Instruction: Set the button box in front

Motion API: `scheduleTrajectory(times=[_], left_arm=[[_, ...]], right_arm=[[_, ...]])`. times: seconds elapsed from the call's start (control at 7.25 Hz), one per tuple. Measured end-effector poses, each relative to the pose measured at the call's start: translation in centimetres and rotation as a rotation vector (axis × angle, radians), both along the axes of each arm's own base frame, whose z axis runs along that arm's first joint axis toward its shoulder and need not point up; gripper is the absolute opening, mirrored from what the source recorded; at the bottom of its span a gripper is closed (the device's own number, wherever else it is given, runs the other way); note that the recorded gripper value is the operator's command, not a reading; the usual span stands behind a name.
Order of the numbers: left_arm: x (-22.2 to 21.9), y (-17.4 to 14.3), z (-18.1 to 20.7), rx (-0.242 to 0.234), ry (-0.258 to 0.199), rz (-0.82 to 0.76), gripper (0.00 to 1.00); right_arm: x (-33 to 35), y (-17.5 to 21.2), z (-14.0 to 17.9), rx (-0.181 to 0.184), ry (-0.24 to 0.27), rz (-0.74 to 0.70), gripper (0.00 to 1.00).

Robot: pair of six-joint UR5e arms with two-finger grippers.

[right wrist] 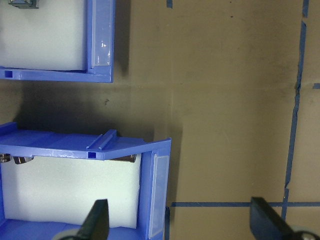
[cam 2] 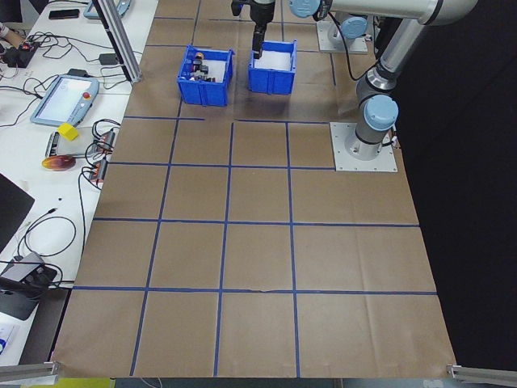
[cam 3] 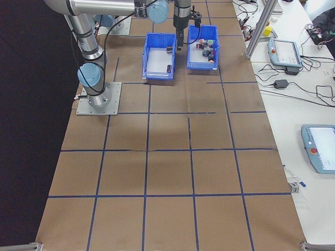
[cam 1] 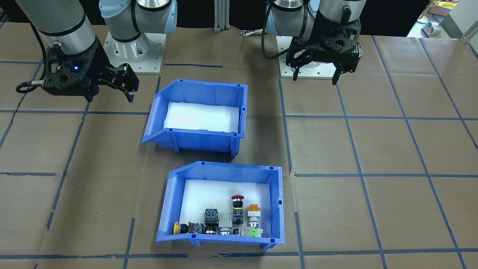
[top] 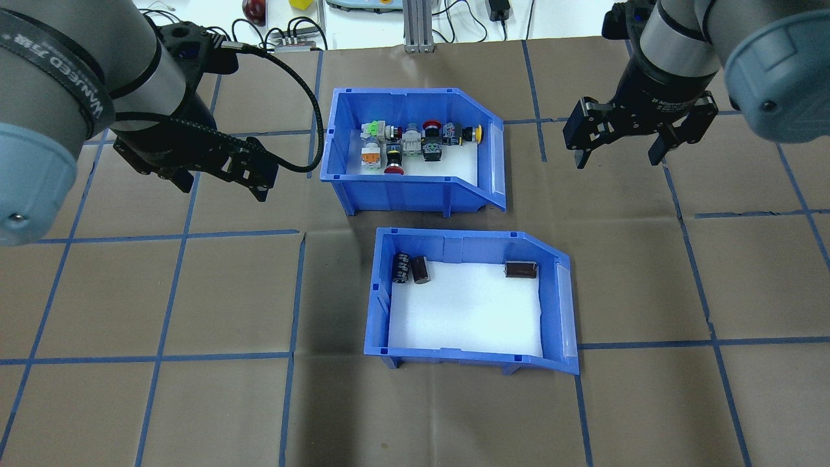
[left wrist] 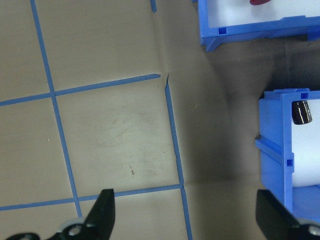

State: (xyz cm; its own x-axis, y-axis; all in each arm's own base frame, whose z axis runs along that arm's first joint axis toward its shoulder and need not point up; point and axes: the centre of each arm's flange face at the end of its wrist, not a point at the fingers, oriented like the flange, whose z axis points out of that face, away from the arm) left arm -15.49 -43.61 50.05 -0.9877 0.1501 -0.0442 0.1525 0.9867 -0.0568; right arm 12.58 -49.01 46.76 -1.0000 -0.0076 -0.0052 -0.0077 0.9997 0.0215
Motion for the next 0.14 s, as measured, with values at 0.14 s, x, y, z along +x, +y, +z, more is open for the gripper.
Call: scheduleTrajectory(times=[0.14], left_arm=[[0.0, 0.15, 0.18, -0.004, 0.001, 0.002, 0.99]], right_arm=[[-0.03, 0.01, 0.03, 0.0, 0.0, -0.001, 1.0]])
